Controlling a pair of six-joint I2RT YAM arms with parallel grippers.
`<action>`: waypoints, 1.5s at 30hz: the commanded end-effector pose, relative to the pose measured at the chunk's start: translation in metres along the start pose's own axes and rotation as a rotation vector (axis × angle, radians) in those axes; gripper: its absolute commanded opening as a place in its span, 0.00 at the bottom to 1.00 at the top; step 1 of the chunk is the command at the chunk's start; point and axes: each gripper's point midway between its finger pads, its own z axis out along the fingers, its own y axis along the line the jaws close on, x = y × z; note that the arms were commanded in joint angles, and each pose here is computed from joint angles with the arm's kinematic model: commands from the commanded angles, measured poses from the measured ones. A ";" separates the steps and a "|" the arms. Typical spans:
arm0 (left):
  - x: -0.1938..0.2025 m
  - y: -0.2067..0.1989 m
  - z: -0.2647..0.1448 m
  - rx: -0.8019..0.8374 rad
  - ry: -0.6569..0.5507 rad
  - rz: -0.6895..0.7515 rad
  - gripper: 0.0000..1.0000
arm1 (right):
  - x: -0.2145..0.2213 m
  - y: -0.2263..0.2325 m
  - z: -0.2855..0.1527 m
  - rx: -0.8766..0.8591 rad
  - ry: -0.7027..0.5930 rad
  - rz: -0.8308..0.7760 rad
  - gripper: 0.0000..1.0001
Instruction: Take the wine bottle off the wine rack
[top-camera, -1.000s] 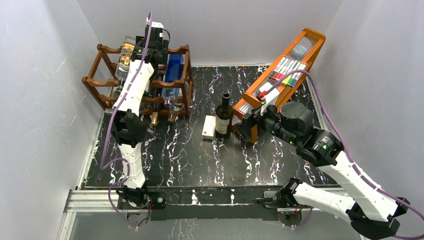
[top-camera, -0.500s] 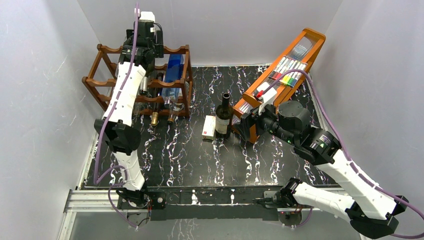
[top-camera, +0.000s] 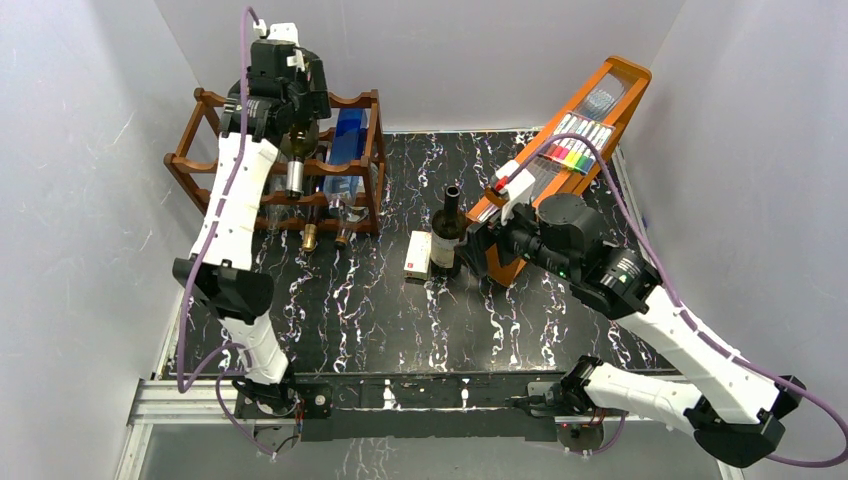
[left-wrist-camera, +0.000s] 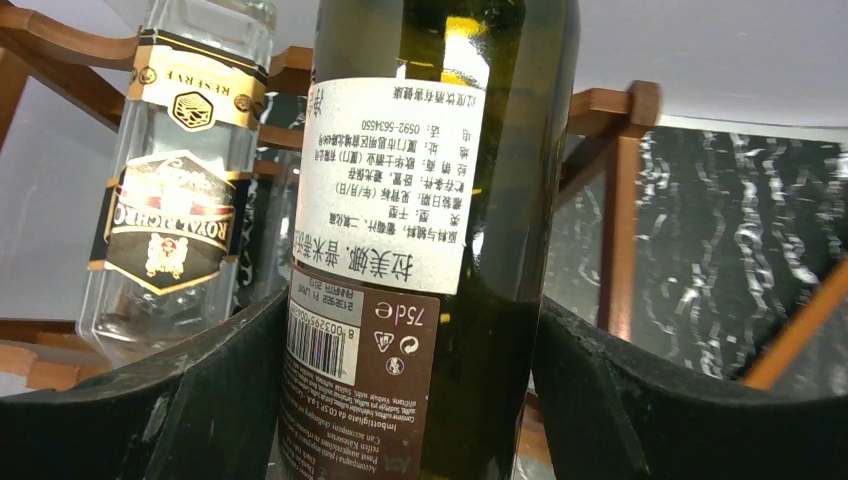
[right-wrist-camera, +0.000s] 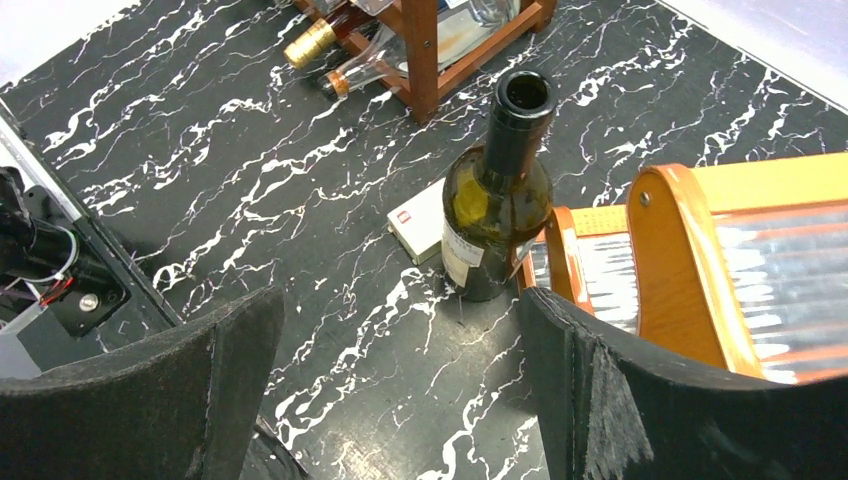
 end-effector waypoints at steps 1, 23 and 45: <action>-0.047 -0.006 -0.070 0.130 -0.155 -0.136 0.32 | -0.035 0.006 0.003 -0.036 -0.106 -0.028 0.98; 0.031 -0.086 -0.154 0.673 0.101 -0.501 0.25 | -0.120 0.173 0.106 -0.209 -0.744 -1.412 0.98; 0.053 -0.096 -0.161 0.734 0.201 -0.514 0.22 | -0.113 0.187 0.145 -0.058 -0.676 -1.754 0.73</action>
